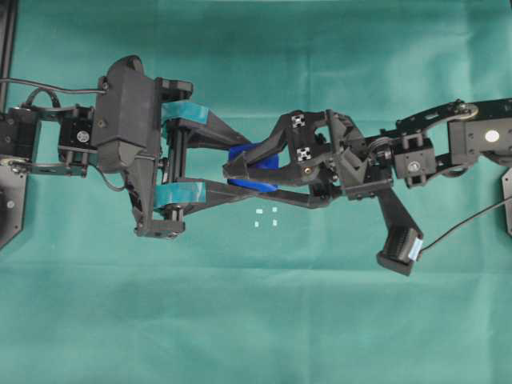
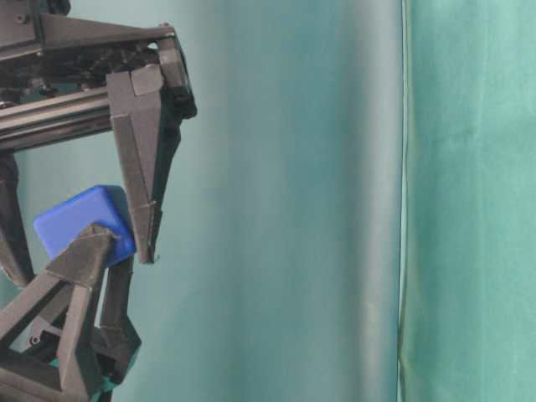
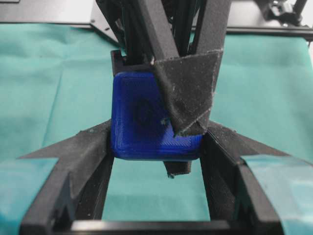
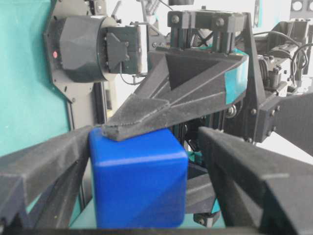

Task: Handover the blue block to the right arm after grasping it with the left arm, then place it in the designated position.
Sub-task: 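Close the right gripper on the blue cube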

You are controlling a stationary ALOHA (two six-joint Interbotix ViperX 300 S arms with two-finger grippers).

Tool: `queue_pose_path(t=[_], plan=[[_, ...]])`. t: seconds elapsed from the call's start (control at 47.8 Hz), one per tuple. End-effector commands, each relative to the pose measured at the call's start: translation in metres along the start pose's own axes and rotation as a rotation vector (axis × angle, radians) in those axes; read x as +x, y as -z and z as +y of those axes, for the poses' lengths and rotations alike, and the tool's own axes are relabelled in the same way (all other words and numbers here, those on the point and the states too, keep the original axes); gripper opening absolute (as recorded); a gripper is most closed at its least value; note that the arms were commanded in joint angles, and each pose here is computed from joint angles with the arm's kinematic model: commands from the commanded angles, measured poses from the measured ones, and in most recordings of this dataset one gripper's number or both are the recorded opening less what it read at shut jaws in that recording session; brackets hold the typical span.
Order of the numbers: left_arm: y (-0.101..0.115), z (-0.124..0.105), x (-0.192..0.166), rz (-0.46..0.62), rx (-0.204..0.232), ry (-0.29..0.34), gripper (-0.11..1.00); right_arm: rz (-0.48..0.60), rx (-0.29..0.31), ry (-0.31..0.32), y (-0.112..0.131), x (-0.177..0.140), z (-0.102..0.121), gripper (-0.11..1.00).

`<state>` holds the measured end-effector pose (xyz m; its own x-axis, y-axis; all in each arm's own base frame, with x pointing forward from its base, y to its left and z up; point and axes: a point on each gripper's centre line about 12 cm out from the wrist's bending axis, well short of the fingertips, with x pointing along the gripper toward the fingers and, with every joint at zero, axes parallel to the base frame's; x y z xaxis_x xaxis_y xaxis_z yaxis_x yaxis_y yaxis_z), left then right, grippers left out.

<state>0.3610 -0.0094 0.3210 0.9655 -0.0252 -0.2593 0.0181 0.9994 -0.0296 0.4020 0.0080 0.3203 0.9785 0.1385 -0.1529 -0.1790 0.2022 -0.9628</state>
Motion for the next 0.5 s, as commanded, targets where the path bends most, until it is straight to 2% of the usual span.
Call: queue_pose_path(t=[0.0, 0.084, 0.23, 0.481], plan=[[-0.0098, -0.0003, -0.0049, -0.031, 0.0, 0.001, 0.47, 0.0, 0.006, 0.036, -0.0015, -0.0013, -0.0152, 0.92], [-0.0097, -0.0003, -0.0049, -0.029, -0.003, 0.001, 0.47, 0.035, 0.011, 0.014, 0.0025, -0.0018, -0.0124, 0.85], [-0.0095, -0.0003, -0.0049, -0.028, 0.0, 0.001, 0.47, 0.065, -0.005, -0.004, 0.0058, -0.0022, -0.0116, 0.54], [-0.0078, -0.0002, -0.0048, -0.017, -0.002, 0.001, 0.47, 0.068, 0.01, 0.003, 0.0056, -0.0034, -0.0143, 0.55]])
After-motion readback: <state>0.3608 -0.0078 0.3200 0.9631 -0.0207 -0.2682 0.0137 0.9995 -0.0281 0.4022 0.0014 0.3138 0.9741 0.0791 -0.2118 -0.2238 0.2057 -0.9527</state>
